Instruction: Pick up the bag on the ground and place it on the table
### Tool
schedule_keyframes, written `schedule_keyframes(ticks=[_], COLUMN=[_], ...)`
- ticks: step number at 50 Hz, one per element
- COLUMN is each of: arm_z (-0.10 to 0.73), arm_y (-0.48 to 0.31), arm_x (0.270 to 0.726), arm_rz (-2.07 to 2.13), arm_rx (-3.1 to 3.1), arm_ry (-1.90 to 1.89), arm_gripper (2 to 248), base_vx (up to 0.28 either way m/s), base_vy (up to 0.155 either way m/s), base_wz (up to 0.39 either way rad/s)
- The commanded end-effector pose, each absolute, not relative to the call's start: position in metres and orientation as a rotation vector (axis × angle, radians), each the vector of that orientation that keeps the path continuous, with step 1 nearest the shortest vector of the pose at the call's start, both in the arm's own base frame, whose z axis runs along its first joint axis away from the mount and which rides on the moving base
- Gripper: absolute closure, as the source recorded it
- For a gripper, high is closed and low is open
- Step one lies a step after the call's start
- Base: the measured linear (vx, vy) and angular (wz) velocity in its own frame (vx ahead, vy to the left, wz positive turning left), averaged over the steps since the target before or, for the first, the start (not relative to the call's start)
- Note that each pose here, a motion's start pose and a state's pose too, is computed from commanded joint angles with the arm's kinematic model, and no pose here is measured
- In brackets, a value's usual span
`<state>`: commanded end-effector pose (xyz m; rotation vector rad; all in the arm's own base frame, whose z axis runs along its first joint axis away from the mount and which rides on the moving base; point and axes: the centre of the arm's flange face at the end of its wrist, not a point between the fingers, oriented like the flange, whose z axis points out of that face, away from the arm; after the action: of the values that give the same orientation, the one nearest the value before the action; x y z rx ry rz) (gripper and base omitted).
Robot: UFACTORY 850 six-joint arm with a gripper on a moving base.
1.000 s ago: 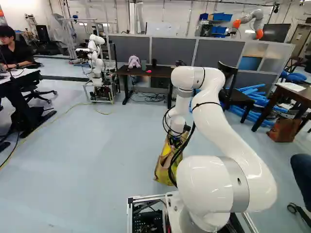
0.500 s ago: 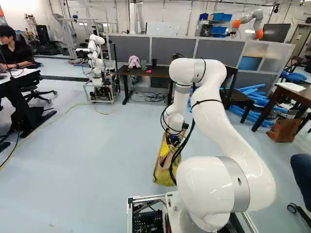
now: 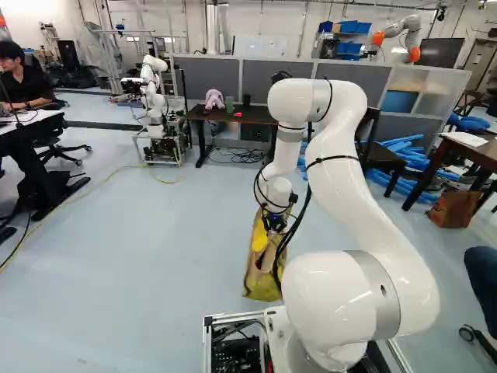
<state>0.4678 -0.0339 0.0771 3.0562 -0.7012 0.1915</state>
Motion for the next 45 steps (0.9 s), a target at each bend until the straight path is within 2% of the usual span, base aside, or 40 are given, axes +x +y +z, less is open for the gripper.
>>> schedule_keyframes(ticks=[45], arm_z=[0.143], arm_y=[-0.018], arm_x=[0.433], arm_rz=[0.091], arm_rx=[3.095], arm_ry=[-0.568], arm_gripper=[229], base_vx=[0.000], base_vy=[0.000], base_wz=[0.000])
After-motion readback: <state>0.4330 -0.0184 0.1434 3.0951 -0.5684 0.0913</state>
